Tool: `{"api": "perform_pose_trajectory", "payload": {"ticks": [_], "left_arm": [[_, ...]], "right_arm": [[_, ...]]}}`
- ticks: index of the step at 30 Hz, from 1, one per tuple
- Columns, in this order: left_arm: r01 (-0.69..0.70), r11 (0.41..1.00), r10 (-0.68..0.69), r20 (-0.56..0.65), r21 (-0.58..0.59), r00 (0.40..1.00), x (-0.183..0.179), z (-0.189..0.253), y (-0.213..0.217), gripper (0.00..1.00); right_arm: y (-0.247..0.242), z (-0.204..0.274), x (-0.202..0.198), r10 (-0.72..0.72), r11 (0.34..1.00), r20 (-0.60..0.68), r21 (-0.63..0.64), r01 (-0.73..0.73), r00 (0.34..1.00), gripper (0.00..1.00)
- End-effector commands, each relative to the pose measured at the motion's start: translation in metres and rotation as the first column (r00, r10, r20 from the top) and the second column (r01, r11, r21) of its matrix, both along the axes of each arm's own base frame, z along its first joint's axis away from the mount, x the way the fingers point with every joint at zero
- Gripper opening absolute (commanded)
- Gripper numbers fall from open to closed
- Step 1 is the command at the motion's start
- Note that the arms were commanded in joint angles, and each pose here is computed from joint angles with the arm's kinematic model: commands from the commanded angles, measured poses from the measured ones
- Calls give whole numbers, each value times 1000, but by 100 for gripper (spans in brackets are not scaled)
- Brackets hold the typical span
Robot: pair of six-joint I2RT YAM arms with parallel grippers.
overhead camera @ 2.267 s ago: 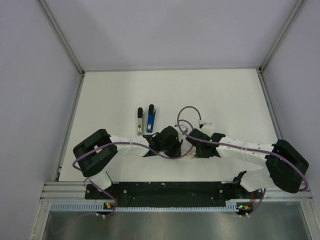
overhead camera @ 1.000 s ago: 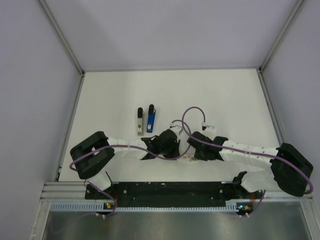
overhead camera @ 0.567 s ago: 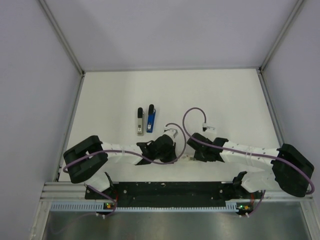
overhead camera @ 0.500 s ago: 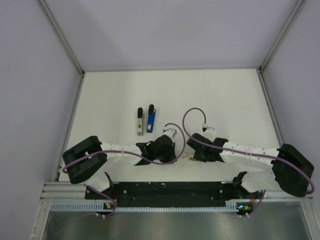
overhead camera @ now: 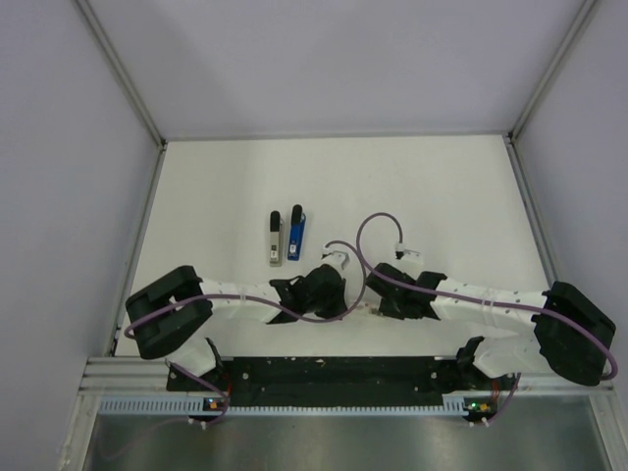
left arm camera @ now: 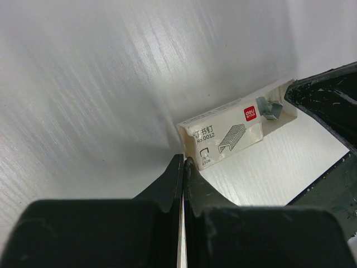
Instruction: Unload the staples from the stapler
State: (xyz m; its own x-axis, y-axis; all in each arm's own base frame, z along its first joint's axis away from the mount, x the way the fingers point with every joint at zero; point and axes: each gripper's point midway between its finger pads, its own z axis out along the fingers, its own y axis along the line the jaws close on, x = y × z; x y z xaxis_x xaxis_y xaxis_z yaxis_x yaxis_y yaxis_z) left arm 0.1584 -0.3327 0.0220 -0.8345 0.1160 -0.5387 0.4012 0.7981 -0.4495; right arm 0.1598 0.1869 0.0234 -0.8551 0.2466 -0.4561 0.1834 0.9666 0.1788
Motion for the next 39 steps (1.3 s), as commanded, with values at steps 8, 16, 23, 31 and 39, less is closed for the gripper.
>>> {"api": "perform_pose_trajectory", "payload": {"ticks": [8, 16, 23, 31, 39], "left_arm": [[-30, 972, 10, 88, 231, 996, 12, -10, 41, 0], [-46, 968, 17, 121, 247, 992, 26, -8, 37, 0], [-35, 971, 3, 133, 238, 991, 35, -4, 23, 0], [4, 980, -23, 92, 201, 996, 32, -6, 5, 0], [23, 985, -24, 3, 170, 1000, 14, -19, 5, 0]], "right_arm": [[2, 11, 10, 69, 996, 64, -52, -65, 996, 0], [7, 30, 16, 80, 997, 111, -29, -77, 991, 28], [-11, 48, 13, 63, 998, 149, -34, -58, 987, 32], [-28, 24, -2, 30, 998, 98, -53, -25, 995, 5], [-21, 8, -5, 44, 998, 66, -43, -41, 997, 0]]}}
